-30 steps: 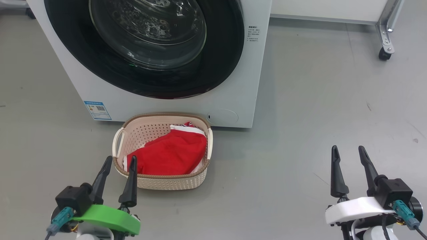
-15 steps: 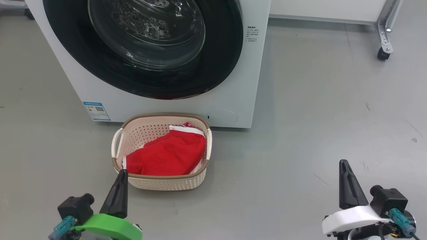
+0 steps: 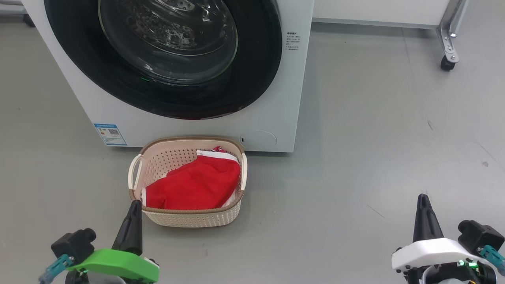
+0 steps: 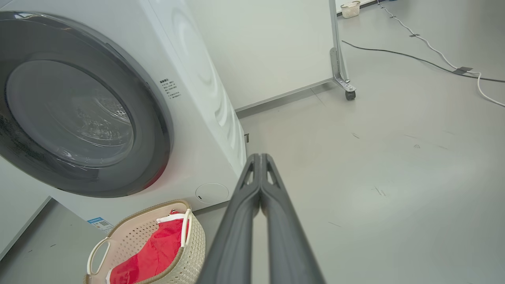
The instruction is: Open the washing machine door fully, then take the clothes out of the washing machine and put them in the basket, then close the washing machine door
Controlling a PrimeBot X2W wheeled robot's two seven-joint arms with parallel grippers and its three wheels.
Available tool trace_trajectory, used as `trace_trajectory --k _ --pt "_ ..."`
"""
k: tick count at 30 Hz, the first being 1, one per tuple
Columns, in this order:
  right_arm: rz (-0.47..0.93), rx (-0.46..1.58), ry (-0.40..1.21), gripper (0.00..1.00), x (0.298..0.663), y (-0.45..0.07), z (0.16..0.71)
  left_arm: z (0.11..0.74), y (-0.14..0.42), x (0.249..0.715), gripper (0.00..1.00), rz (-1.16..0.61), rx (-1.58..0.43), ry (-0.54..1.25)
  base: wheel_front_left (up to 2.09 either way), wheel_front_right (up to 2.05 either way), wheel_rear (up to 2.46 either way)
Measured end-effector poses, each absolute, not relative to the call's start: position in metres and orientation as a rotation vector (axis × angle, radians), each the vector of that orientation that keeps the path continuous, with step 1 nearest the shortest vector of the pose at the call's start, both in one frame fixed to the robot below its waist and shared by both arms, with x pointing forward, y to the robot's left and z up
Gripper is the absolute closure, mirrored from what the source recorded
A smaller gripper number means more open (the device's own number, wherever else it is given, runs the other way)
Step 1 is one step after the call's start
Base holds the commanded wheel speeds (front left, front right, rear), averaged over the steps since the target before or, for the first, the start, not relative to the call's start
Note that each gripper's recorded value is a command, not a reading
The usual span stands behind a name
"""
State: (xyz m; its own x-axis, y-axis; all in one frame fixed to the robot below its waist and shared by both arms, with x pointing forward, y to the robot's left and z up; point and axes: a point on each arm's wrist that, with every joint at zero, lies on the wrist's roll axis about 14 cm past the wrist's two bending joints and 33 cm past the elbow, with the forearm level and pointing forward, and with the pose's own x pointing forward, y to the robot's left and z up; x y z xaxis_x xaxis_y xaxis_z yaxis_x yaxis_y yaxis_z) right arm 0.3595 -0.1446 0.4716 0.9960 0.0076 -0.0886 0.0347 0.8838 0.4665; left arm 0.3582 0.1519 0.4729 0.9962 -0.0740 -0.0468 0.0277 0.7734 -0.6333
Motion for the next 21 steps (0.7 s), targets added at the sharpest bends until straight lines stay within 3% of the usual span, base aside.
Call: trace_trajectory --k 21 --pt "-0.076 0.766 0.15 1.0 0.36 -0.162 0.462 0.469 0.164 0.362 1.0 0.003 -0.907 0.103 0.0 0.0 0.0"
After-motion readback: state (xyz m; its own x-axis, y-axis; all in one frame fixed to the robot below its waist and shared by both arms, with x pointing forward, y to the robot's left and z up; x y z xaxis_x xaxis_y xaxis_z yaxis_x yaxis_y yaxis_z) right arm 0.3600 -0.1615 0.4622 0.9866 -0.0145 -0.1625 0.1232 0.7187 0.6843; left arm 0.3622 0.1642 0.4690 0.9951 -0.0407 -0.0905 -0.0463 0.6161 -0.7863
